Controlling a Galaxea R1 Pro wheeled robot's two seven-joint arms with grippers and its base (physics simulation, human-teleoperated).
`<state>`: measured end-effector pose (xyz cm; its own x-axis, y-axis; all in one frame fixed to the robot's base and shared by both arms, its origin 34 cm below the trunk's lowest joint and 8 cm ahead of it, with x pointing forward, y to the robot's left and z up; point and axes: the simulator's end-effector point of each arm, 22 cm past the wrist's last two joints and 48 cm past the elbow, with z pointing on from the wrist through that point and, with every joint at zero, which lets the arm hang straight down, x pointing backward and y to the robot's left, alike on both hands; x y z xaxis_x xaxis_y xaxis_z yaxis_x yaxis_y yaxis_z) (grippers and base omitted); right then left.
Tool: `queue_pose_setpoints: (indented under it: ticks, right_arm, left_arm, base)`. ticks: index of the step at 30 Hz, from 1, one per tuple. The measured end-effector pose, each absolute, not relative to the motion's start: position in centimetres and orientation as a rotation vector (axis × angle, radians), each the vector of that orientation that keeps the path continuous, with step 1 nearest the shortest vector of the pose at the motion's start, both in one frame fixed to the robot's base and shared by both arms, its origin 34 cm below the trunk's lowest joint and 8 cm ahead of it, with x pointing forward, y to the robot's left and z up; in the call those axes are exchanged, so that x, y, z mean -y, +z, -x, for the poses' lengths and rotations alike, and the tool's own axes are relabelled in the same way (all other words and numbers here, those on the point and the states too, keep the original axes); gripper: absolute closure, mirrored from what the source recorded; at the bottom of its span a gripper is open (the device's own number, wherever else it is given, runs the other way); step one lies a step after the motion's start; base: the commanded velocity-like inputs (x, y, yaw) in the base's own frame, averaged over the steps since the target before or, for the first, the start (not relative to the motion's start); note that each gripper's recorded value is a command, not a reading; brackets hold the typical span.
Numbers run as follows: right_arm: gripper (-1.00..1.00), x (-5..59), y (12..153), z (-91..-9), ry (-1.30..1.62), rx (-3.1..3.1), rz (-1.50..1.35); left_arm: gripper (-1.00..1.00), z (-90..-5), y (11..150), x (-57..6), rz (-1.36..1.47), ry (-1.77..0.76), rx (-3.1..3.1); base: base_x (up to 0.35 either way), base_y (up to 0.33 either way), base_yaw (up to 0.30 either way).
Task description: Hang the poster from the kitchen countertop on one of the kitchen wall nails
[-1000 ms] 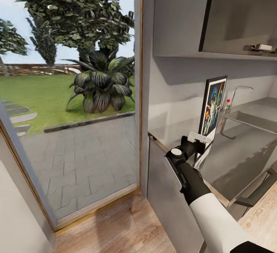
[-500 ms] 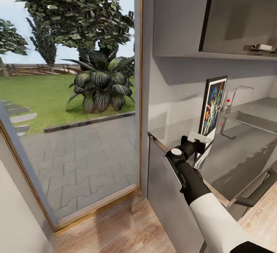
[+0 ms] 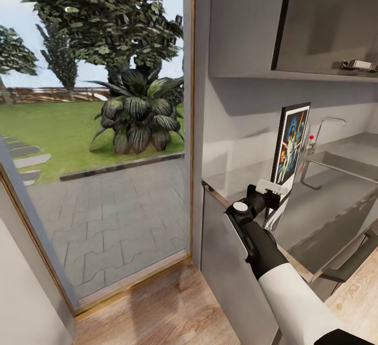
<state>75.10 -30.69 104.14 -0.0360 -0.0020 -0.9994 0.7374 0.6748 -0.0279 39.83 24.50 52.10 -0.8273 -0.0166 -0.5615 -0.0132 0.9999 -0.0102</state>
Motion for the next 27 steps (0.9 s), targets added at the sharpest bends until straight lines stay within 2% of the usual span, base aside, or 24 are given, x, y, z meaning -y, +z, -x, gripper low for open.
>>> queue_pose_setpoints:
  ticks: [20,27]
  right_arm:
    - [1.0,30.4,106.4,-74.7,-0.654,-1.502,-0.628]
    - [1.0,30.4,106.4,-74.7,-0.654,-1.503,-0.628]
  left_arm:
    - [-1.0,-39.8,52.1,-24.5,0.021,-0.008,-2.545]
    - [-1.0,-39.8,52.1,-24.6,0.021,-0.007,-2.546]
  base:
    - [-0.002,0.0,0.0]
    - [-0.198,0.0,0.0]
